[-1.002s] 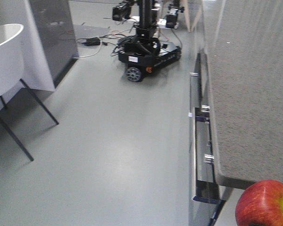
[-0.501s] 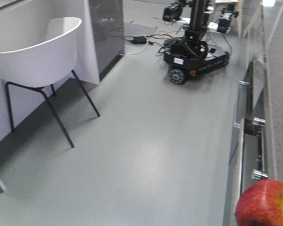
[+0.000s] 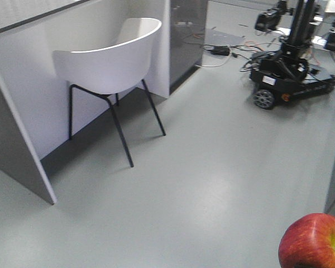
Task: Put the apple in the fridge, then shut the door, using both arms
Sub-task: 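Drive the base away from the counter holding the apple in the right gripper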
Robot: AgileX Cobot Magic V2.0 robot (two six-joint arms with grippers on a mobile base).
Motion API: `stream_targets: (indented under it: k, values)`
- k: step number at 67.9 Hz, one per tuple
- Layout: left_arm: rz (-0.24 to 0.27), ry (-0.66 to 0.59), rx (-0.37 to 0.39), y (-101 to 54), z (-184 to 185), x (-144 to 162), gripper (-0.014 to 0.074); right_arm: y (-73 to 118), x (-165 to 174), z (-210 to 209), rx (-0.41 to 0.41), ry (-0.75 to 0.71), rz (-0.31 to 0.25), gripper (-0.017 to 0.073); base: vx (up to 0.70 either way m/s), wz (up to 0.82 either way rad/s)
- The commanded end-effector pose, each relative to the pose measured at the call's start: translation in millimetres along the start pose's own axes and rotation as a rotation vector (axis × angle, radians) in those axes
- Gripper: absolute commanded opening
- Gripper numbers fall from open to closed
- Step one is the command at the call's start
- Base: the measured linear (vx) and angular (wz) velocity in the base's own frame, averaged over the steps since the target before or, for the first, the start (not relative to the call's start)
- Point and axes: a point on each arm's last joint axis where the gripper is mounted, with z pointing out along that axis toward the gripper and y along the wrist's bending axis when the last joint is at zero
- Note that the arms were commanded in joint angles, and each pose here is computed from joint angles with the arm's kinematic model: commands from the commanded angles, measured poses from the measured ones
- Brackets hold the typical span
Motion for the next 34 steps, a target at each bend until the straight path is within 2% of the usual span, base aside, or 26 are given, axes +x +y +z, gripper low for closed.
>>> stream_targets:
  k: [1, 34]
  values:
    - [-0.012, -0.062, 0.013, -0.7, -0.5, 1.9, -0.0006, 1.9, -11.5, -5.4, -0.009, -0.088, 0.001, 0.0212, 0.00, 0.39]
    - [-0.012, -0.062, 0.013, -0.7, -0.5, 1.9, -0.0006, 1.9, -11.6, -5.4, -0.009, -0.089, 0.002, 0.0212, 0.01, 0.35]
